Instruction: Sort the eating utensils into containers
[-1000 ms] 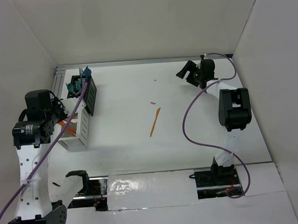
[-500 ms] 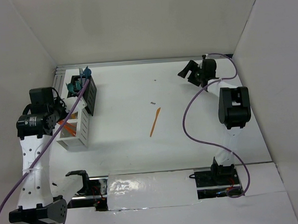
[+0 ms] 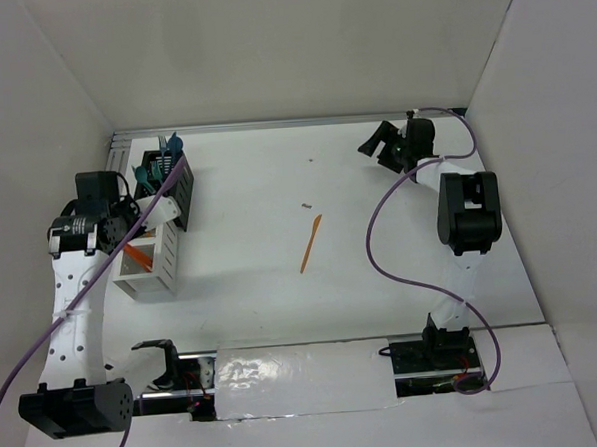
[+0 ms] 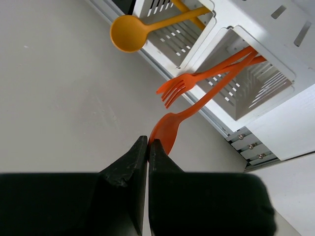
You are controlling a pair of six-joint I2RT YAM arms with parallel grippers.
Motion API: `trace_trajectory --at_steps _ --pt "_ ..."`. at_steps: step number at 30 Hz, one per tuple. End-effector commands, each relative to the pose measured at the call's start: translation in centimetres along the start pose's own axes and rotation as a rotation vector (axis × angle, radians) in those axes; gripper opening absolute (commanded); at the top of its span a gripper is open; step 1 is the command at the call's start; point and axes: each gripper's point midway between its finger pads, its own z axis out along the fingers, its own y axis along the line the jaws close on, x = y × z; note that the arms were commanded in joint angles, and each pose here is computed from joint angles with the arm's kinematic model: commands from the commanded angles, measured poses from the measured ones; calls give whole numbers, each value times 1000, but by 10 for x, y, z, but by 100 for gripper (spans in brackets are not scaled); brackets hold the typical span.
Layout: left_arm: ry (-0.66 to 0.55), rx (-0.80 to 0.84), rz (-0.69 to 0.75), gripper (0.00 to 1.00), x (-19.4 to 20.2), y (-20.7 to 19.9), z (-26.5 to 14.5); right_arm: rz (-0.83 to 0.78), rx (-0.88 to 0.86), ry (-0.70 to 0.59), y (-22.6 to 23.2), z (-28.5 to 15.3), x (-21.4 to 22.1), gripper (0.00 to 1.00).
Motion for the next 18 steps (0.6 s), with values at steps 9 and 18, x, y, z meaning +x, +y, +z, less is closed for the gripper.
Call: trace_trajectory --at_steps 9,18 --pt "-33 -62 -7 29 -5 13 -1 -39 -61 -44 18 -4 -20 90" --pt "-90 -305 -41 61 -21 72 -26 -46 -84 -44 24 -9 -24 91"
